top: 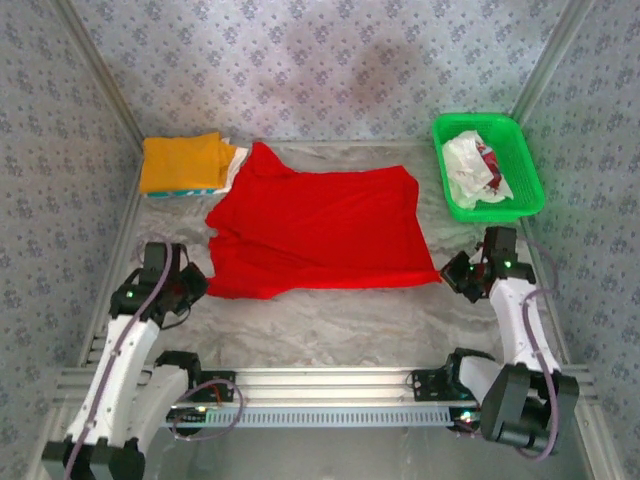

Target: Fold and stack the t-shirts

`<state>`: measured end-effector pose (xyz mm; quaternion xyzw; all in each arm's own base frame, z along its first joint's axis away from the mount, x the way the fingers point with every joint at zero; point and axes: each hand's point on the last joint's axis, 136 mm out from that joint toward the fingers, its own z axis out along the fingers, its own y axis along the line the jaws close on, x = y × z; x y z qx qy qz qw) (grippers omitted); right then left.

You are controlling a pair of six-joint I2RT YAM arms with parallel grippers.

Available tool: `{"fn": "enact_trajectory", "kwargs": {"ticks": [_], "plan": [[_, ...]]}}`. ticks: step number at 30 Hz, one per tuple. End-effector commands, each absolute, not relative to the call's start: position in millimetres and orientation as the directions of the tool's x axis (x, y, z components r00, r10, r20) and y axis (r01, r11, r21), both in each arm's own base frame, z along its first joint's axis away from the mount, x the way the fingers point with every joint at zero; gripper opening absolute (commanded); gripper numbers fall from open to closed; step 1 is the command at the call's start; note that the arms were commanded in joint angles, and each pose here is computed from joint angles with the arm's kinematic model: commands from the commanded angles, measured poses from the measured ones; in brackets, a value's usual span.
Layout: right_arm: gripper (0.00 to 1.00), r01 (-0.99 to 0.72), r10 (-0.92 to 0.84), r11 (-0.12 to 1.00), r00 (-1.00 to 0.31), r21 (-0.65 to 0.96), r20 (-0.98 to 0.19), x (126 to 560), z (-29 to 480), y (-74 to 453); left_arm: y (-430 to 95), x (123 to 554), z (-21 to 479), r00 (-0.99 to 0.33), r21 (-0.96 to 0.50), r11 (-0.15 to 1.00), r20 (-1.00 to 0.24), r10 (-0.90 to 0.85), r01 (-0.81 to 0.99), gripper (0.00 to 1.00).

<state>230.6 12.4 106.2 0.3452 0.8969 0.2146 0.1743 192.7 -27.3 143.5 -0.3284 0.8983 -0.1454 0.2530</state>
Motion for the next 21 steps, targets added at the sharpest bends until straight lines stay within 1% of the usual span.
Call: {"fn": "enact_trajectory", "kwargs": {"ticks": [1, 13, 17, 20, 21], "plan": [[0.0, 0.54, 0.677, 0.678, -0.723, 0.5, -0.137, 209, 116, 19, -25, 172, 158, -0.629, -0.451, 0.713, -0.349, -0.695, -0.537, 0.0], [0.0, 0.497, 0.666, 0.698, -0.714, 0.515, -0.215, 171, 147, 25, -27, 132, 204, -0.585, -0.559, 0.692, -0.397, -0.708, -0.458, 0.0], [0.0, 0.478, 0.66, 0.694, -0.72, 0.538, -0.212, 167, 151, 31, -37, 129, 226, -0.589, -0.62, 0.684, -0.407, -0.699, -0.384, 0.0], [0.0, 0.472, 0.662, 0.7, -0.711, 0.536, -0.238, 166, 154, 29, -35, 122, 237, -0.586, -0.617, 0.7, -0.435, -0.684, -0.358, 0.0], [0.0, 0.487, 0.679, 0.686, -0.695, 0.541, -0.235, 169, 154, 28, -35, 120, 237, -0.589, -0.613, 0.706, -0.44, -0.678, -0.354, 0.0]]}}
